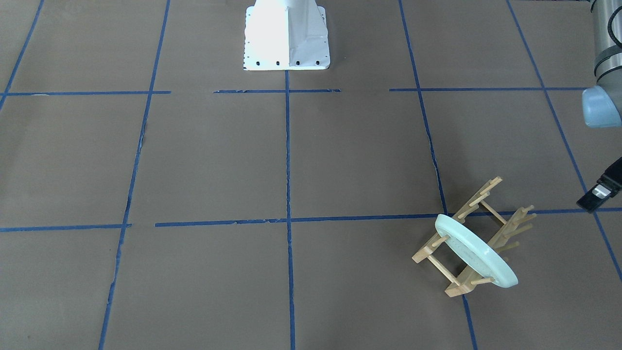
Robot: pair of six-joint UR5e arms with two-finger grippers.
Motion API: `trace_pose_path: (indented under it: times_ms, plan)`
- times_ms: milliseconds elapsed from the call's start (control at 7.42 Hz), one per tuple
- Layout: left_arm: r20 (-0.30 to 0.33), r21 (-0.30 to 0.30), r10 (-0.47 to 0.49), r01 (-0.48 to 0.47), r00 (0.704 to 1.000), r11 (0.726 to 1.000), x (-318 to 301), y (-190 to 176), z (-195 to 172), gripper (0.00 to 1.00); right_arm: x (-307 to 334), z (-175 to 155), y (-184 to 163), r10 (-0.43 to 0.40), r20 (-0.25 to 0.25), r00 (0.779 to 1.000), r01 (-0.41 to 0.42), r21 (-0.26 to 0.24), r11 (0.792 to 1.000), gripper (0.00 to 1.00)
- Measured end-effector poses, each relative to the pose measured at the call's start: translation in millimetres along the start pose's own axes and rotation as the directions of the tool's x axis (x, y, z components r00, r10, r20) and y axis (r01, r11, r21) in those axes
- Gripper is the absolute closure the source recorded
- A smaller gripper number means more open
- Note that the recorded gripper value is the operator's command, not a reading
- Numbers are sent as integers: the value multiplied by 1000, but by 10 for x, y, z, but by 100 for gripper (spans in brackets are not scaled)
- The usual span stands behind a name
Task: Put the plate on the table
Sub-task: 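Move the left gripper to the pale green plate's rim in the rack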
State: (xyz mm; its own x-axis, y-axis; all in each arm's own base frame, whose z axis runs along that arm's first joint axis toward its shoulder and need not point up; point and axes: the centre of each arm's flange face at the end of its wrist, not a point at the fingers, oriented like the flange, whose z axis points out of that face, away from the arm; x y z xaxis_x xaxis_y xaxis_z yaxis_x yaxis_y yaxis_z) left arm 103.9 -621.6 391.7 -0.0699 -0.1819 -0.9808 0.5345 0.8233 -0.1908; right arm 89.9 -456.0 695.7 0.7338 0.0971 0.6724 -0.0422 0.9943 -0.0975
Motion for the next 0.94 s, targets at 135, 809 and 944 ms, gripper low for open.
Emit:
trace_pose_path:
  times_ms: [135,809,944]
  plan:
    - [-38,10,-43,44,998,999,-29,142,185,8,0,0,0,0,0,1000,0,0,1000,0]
    - [-88,56,-220,225,971,973,-94,448,901,36,-2,-2,-1,0,0,1000,0,0,1000,0]
    - [-78,58,-234,239,969,969,-125,438,982,36,-4,-4,-1,-1,0,1000,1,1,1000,0]
